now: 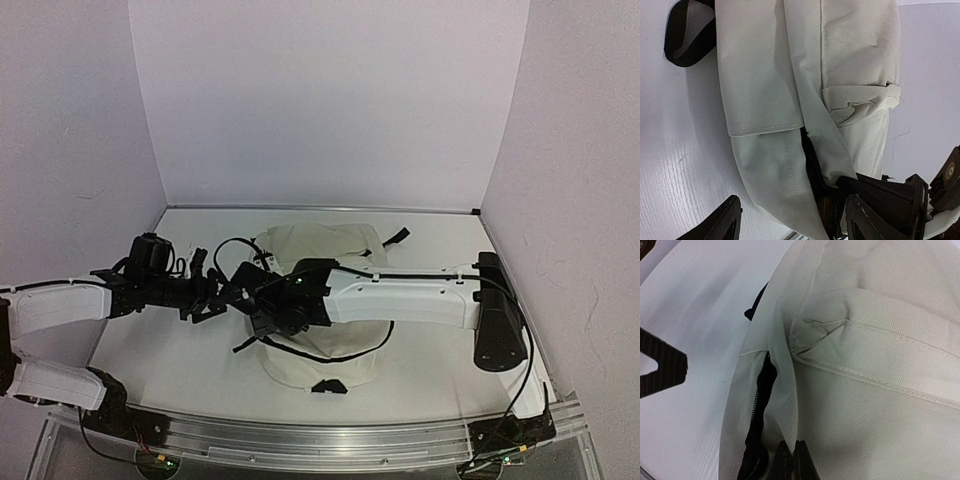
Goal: Pack the student bag
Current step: Zip the student bag at the center of the board.
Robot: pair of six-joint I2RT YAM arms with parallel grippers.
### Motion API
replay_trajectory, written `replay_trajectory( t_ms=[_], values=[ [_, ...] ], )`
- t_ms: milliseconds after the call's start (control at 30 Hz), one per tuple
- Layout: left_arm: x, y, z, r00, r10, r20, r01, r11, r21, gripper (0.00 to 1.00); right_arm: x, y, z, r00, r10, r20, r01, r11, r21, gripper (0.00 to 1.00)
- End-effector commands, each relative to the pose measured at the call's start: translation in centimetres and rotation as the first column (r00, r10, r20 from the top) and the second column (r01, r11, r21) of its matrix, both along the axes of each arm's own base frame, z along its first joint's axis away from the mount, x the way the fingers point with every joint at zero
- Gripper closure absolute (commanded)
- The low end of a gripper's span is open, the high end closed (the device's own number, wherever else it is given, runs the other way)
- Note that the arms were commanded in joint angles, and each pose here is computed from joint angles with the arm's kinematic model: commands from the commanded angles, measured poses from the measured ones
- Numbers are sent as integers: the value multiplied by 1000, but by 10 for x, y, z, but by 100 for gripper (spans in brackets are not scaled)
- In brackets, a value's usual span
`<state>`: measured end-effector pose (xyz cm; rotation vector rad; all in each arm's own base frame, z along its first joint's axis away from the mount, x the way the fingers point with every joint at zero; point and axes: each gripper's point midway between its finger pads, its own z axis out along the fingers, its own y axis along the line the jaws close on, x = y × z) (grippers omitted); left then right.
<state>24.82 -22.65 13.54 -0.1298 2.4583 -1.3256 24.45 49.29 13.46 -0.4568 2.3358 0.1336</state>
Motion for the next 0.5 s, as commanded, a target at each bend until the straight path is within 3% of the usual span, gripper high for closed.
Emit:
replay_trajectory(
  t_ms=[0, 267, 467],
  values=[
    [0, -18, 7, 997, -62, 39, 63, 998, -24, 29, 20, -23, 23, 998, -65, -10, 65, 994, 84, 100],
    [4, -50, -9, 994, -109, 13, 108, 994, 15, 38, 28, -34, 34, 996, -34, -86, 56, 962, 266, 100],
    [12, -72, 1, 991, -119, 56, 120, 993, -14, 39, 27, -34, 39, 996, -19, -90, 46, 950, 309, 100]
  ],
)
